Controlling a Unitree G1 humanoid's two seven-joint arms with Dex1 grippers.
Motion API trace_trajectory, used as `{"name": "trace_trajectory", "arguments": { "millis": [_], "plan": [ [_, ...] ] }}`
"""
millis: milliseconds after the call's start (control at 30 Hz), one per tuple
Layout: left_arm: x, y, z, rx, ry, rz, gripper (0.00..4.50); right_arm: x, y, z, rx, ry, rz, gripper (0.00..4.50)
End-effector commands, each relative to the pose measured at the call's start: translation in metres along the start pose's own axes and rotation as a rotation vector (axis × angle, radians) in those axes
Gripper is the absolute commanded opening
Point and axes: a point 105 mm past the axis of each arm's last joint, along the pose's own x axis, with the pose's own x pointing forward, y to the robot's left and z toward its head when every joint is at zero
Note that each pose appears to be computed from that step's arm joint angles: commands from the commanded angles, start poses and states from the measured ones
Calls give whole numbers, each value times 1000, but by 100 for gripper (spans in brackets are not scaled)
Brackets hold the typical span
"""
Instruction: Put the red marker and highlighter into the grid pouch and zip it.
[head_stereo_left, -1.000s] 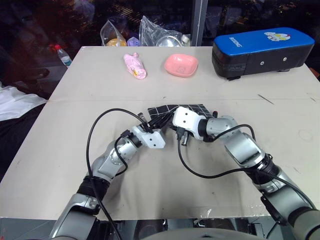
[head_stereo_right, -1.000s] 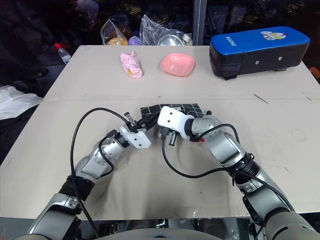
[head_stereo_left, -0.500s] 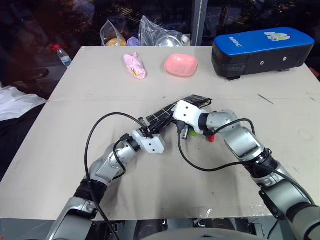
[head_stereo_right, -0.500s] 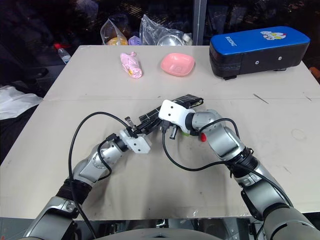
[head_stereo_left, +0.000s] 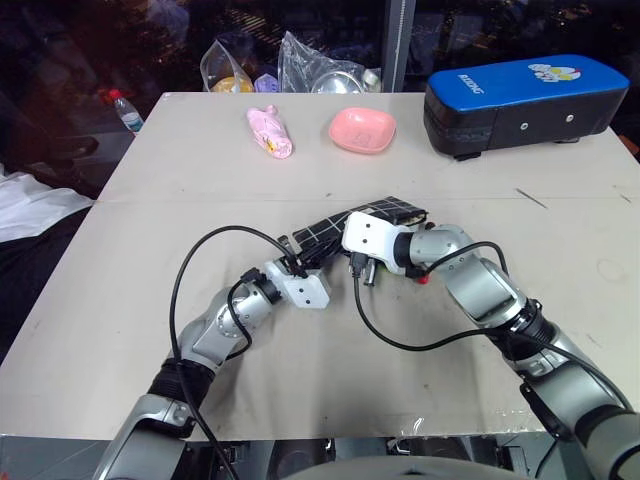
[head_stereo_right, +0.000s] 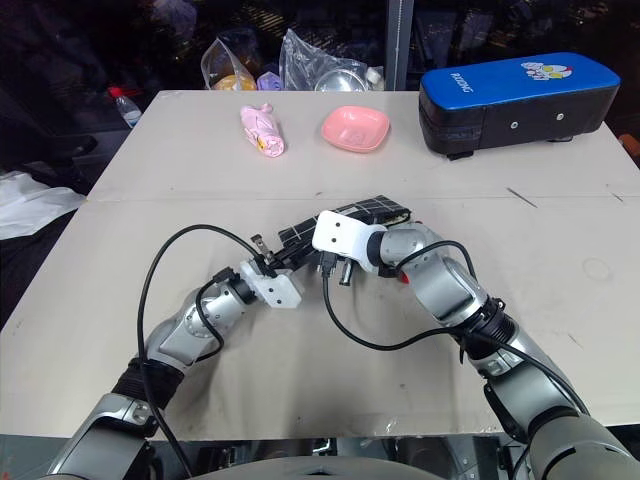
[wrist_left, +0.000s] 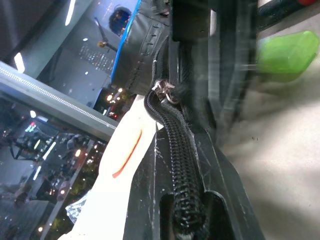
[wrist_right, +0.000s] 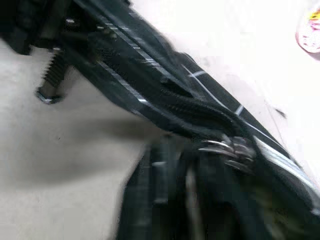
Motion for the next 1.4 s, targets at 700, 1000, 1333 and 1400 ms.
{"name": "trace_trajectory", "arguments": {
  "millis": [700,1000,1333,1400],
  "plan": [
    [-5,28,10,-97,19,115,0,-67,-58,-10,387,-185,-273,60],
    [-6,28,13,-79,8,92,0,-43,-60,-4,339,-182,-281,14],
    [0,32,14,-73,2,96,0,-4,-37,29,-604,-159,-145,75],
    [0,32,14,-74,3,97,0,-1,-38,27,-671,-146,-136,124]
  ]
}}
